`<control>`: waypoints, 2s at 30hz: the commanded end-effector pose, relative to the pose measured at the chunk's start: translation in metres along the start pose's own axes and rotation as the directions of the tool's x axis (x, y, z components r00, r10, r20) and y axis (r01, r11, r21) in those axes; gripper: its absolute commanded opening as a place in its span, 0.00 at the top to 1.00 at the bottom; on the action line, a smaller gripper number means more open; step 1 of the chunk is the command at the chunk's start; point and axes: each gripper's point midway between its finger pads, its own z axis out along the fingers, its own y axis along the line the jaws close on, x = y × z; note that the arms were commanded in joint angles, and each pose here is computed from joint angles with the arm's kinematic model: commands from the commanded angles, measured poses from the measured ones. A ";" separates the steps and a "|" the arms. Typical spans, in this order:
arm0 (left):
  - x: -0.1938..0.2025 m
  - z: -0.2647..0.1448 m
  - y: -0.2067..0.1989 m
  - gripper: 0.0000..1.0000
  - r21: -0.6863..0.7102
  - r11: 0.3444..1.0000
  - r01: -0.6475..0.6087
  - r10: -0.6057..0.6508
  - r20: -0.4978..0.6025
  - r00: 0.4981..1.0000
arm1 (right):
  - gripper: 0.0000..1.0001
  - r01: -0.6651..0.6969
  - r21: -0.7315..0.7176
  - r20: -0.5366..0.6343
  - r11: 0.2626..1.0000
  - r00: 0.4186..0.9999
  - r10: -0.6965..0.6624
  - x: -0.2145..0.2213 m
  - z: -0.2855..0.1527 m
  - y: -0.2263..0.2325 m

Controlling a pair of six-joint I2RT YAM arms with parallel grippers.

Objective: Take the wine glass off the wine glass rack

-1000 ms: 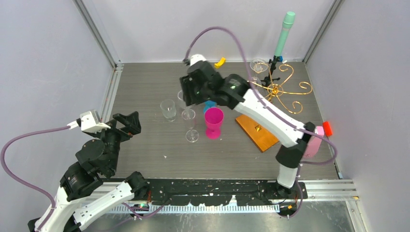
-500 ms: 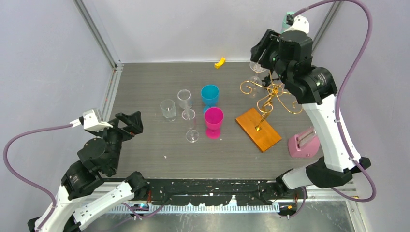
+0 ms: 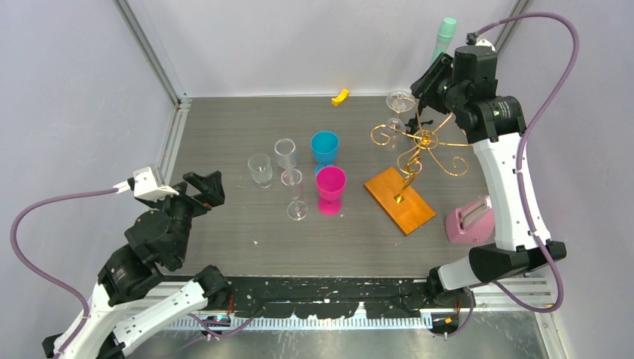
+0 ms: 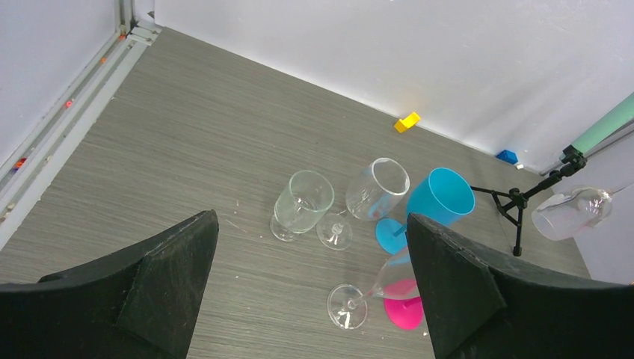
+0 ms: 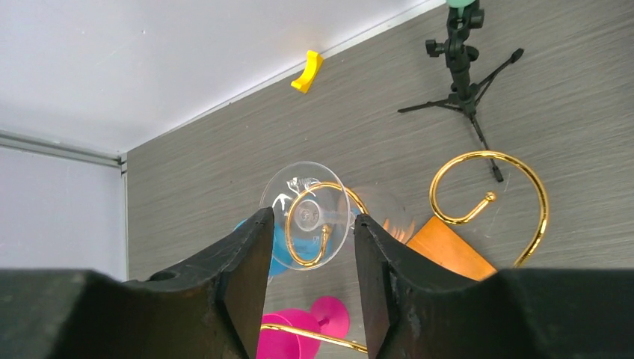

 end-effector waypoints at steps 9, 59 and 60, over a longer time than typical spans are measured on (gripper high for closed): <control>-0.006 -0.001 0.001 0.00 -0.002 1.000 0.022 -0.022 0.022 1.000 | 0.52 -0.067 -0.036 -0.060 0.997 0.996 0.065 0.018 0.022 0.001; -0.012 -0.003 0.002 0.00 0.004 0.999 0.052 -0.052 0.039 0.998 | 1.00 -0.301 -0.308 0.142 0.903 0.924 0.356 -0.012 0.007 0.027; -0.012 -0.003 0.002 0.00 0.004 0.999 0.052 -0.053 0.040 0.998 | 1.00 -0.301 -0.309 0.155 0.902 0.920 0.360 -0.014 0.005 0.026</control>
